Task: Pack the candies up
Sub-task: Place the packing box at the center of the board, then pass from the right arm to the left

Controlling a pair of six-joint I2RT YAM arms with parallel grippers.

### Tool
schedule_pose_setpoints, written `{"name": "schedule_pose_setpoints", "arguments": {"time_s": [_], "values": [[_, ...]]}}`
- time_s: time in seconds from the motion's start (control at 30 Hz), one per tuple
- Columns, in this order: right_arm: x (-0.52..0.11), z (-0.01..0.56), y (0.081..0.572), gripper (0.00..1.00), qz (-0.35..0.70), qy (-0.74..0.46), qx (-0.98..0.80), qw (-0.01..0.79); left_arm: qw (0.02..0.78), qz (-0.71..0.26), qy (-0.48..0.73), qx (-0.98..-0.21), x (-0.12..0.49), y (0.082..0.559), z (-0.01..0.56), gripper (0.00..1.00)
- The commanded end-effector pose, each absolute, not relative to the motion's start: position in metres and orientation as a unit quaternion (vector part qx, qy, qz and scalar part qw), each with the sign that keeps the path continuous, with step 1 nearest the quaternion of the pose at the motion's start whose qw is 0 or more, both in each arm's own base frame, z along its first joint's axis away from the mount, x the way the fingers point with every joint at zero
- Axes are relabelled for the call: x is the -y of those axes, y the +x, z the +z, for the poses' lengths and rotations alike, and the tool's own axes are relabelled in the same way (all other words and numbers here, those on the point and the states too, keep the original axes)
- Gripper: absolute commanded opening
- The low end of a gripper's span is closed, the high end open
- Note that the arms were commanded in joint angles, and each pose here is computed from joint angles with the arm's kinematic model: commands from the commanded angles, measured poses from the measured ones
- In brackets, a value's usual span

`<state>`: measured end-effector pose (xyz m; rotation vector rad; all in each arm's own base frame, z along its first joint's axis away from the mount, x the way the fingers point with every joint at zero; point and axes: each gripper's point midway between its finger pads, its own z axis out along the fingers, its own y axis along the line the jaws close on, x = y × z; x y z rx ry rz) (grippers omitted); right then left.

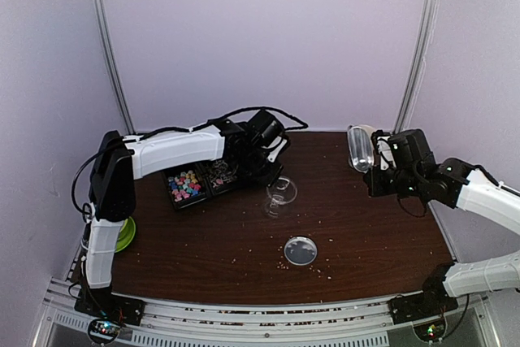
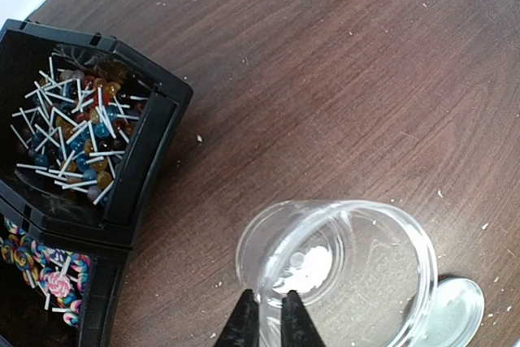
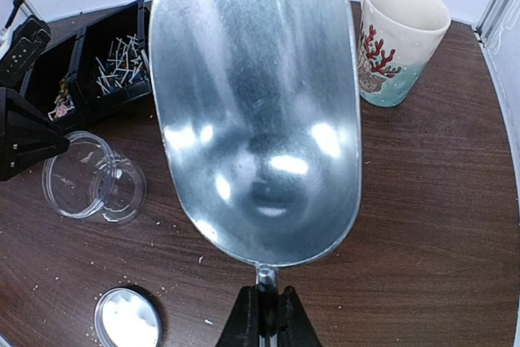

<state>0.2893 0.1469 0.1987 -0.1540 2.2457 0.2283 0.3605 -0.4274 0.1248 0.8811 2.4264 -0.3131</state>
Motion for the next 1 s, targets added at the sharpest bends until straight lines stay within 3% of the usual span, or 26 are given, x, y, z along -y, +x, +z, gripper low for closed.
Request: {"name": "schedule_pose_setpoints", "arguments": {"time_s": [0.0, 0.2, 0.4, 0.53, 0.8, 0.97], "values": [[-0.146, 0.207, 0.293, 0.00, 0.095, -0.053, -0.891, 0.441, 0.278, -0.121, 0.329, -0.894, 0.433, 0.363, 0.133, 0.14], [-0.152, 0.208, 0.292, 0.00, 0.109, -0.064, -0.889, 0.440, 0.296, -0.135, 0.329, -0.887, 0.435, 0.364, 0.159, 0.32], [-0.170, 0.217, 0.285, 0.00, 0.138, -0.115, -0.875, 0.449, 0.353, -0.137, 0.316, -0.870, 0.421, 0.366, 0.226, 0.78], [-0.181, 0.224, 0.280, 0.00, 0.142, -0.145, -0.865, 0.459, 0.394, -0.138, 0.297, -0.859, 0.401, 0.361, 0.272, 0.97], [-0.223, 0.240, 0.259, 0.00, 0.156, -0.232, -0.832, 0.478, 0.448, -0.171, 0.258, -0.839, 0.350, 0.328, 0.332, 0.98], [-0.255, 0.250, 0.242, 0.00, 0.152, -0.296, -0.803, 0.494, 0.442, -0.219, 0.275, -0.825, 0.343, 0.301, 0.335, 0.98]]}}
